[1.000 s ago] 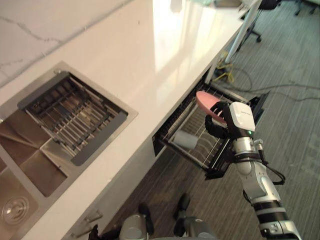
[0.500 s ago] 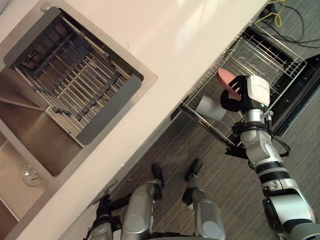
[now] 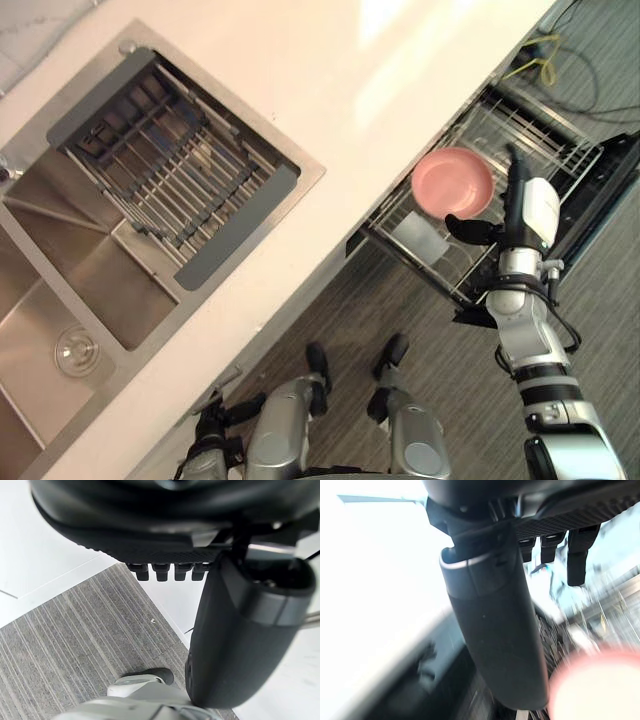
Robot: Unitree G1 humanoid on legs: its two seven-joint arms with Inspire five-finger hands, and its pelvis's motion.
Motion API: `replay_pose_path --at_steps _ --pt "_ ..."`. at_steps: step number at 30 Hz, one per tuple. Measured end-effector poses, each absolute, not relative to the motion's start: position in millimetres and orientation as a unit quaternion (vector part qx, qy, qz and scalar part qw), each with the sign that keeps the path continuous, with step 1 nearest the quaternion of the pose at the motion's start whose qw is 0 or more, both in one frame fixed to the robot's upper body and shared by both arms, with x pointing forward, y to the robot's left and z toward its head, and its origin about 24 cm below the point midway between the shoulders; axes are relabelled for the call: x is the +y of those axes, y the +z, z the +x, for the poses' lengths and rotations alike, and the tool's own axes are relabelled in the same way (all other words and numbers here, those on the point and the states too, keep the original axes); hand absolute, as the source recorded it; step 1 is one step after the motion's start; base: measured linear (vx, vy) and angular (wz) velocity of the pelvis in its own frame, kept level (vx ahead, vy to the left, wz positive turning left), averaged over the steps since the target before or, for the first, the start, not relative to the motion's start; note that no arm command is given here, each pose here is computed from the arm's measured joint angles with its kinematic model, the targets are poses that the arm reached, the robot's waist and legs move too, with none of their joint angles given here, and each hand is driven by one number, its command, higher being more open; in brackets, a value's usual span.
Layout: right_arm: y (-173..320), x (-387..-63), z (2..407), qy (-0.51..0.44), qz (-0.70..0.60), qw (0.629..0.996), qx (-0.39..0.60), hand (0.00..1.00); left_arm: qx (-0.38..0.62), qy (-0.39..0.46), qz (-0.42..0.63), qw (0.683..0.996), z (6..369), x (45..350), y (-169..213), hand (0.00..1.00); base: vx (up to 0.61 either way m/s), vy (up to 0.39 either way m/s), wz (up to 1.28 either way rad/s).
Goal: Walk over to the sink, pick up the cup, carry it to the dishwasher, place the cup inside the dishwasher, then close the dishwasher door
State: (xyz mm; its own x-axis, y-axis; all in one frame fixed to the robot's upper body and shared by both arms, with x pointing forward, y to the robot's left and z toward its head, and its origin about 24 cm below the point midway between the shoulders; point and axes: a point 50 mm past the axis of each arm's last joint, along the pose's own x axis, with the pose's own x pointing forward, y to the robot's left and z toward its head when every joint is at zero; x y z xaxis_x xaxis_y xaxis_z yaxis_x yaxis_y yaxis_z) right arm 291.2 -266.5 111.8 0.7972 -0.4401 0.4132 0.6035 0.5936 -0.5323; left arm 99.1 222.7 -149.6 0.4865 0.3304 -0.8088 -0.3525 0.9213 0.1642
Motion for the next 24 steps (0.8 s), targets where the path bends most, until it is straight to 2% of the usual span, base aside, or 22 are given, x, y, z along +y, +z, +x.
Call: replay_pose_path --at_steps 5,7,10,11,15,18,24 --pt "92.0 -315.2 252.9 -0.405 -0.213 0.886 -0.072 1.00 0.517 0.217 0.000 0.828 54.5 225.6 -158.5 1.00 0.04 0.027 -0.20" --pt "77.0 -342.1 229.9 -0.469 -0.134 0.872 -0.039 1.00 0.531 0.224 -0.003 0.817 39.3 224.5 -160.5 1.00 0.03 0.007 -0.13" --pt "45.4 -364.1 203.4 -0.530 -0.052 0.846 0.026 1.00 0.546 0.230 -0.004 0.805 25.2 222.9 -162.2 1.00 0.01 0.005 -0.17" --pt "27.3 -369.5 189.1 -0.553 -0.019 0.831 0.061 0.00 0.550 0.232 -0.005 0.802 21.2 222.4 -162.6 1.00 -0.01 0.002 -0.17" --pt "-29.0 -358.4 157.2 -0.578 0.074 0.794 0.172 0.00 0.558 0.237 -0.011 0.795 16.5 220.1 -164.1 1.00 -0.02 0.006 -0.07" --pt "-50.5 -342.0 152.5 -0.565 0.123 0.788 0.211 0.00 0.559 0.235 -0.014 0.795 18.7 217.8 -164.7 1.00 -0.03 0.011 -0.11" --pt "-47.8 -317.7 189.7 -0.483 0.136 0.840 0.205 0.00 0.541 0.216 -0.021 0.812 40.7 207.0 -165.1 1.00 0.02 0.015 0.13"
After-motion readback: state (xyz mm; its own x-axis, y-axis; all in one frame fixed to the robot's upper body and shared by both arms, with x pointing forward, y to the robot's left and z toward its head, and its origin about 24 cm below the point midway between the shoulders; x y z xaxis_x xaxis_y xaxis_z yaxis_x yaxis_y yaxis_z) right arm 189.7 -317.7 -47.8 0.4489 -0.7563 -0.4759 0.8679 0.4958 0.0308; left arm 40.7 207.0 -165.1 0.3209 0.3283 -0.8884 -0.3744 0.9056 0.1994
